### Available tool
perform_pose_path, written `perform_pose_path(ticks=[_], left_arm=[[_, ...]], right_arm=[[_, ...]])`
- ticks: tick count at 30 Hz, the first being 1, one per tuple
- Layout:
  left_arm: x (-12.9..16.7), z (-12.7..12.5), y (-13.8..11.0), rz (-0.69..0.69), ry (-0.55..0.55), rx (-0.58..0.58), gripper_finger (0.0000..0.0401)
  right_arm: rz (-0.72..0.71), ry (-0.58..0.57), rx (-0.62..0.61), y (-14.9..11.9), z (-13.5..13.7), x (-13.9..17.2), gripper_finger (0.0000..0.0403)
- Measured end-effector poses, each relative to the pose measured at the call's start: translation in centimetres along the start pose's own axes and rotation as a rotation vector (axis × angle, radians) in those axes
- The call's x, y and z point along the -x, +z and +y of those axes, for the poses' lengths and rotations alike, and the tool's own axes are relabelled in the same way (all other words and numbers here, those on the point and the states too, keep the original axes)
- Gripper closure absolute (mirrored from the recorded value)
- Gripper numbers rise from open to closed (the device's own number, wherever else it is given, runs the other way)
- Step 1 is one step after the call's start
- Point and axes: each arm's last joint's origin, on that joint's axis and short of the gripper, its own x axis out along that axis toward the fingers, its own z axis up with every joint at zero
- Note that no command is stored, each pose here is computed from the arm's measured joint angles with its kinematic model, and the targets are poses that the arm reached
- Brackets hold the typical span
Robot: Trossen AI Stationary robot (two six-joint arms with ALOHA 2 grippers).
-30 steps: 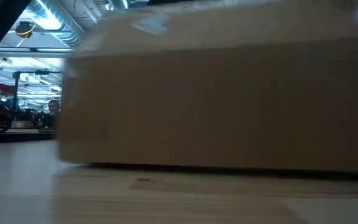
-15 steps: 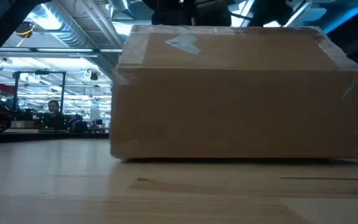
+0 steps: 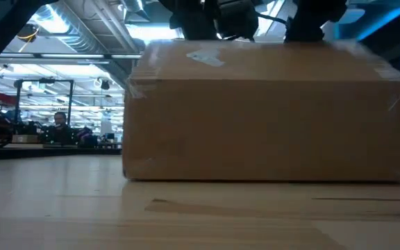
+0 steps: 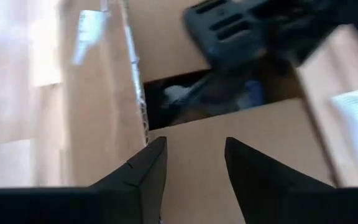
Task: Unpack boxes
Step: Open the box using the silver cutter
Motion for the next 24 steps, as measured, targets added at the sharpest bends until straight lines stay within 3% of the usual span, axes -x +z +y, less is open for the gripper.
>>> perform_pose_path(ticks=[6,10,18,24], left_arm=[[-0.1,0.6,0.0,0.009,0.006,0.010,0.0325],[-0.1,1.1,0.0,0.009,0.029,0.021,0.0325],[-0.2,1.7,0.0,0.011,0.029,0.038,0.0325],[-0.2,1.6,0.0,0.011,0.019,0.035,0.0325]], right_arm=[[0.032,0.251,0.000,1.5,1.3,1.6,0.0286],[0.039,0.340,0.014,2.1,2.1,2.6,0.0287],[0.122,0.202,0.088,0.2,3.2,0.1,0.0288],[0.172,0.268,0.081,-0.4,4.9,-1.5,0.0288]])
